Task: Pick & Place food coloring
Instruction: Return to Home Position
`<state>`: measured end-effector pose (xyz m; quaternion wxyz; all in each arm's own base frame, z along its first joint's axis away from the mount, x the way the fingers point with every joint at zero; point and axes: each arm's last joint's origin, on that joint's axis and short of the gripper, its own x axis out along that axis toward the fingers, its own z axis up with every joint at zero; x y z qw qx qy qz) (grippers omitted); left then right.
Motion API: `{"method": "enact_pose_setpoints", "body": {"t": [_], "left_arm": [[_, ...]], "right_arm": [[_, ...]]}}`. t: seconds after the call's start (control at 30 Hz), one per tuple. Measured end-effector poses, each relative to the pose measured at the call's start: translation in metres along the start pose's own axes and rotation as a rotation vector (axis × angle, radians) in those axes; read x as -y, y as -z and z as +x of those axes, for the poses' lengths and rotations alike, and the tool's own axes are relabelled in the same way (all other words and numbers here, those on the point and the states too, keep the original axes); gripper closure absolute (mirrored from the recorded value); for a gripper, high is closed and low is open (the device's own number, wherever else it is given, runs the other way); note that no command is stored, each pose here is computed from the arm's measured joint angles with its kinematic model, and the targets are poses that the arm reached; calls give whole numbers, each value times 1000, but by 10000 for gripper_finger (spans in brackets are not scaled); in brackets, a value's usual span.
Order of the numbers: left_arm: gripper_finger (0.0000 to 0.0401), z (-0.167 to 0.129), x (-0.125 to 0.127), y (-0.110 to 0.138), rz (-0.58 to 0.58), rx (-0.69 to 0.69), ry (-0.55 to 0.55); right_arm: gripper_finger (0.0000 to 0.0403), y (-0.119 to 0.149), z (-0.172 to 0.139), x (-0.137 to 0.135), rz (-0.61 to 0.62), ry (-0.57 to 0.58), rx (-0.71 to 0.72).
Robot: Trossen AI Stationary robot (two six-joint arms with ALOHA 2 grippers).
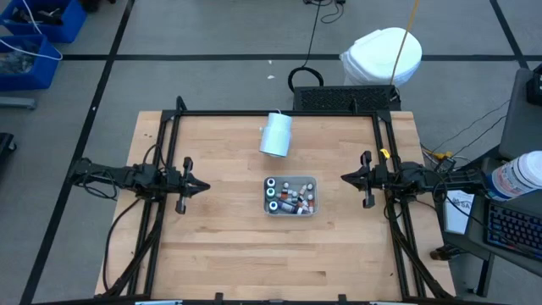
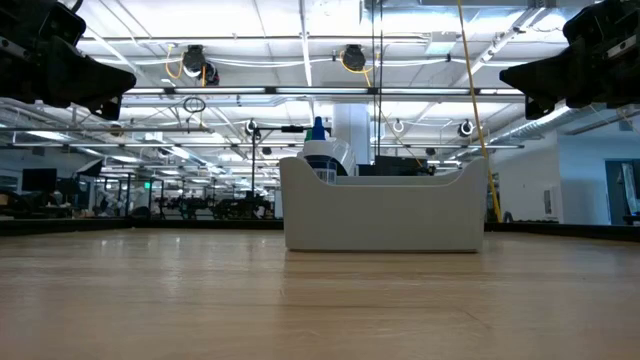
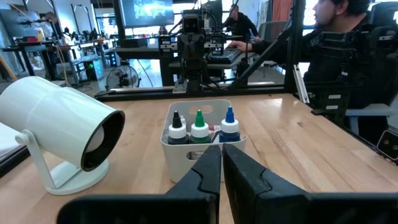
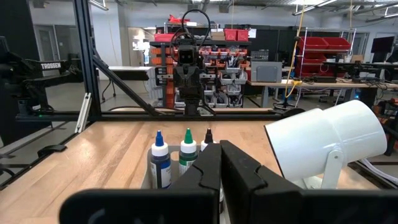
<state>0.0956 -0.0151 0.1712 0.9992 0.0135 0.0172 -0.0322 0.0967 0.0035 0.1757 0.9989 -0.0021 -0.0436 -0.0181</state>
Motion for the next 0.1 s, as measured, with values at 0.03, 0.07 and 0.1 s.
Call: {"method": "enact_pose_setpoints", "body": {"t": [0.03,0.07,0.1], "left_arm": [[375,0,0,0,0,0,0],[375,0,0,0,0,0,0],[375,0,0,0,0,0,0]], "right_arm": [[403,0,0,0,0,0,0],[403,0,0,0,0,0,0],[403,0,0,0,0,0,0]]}}
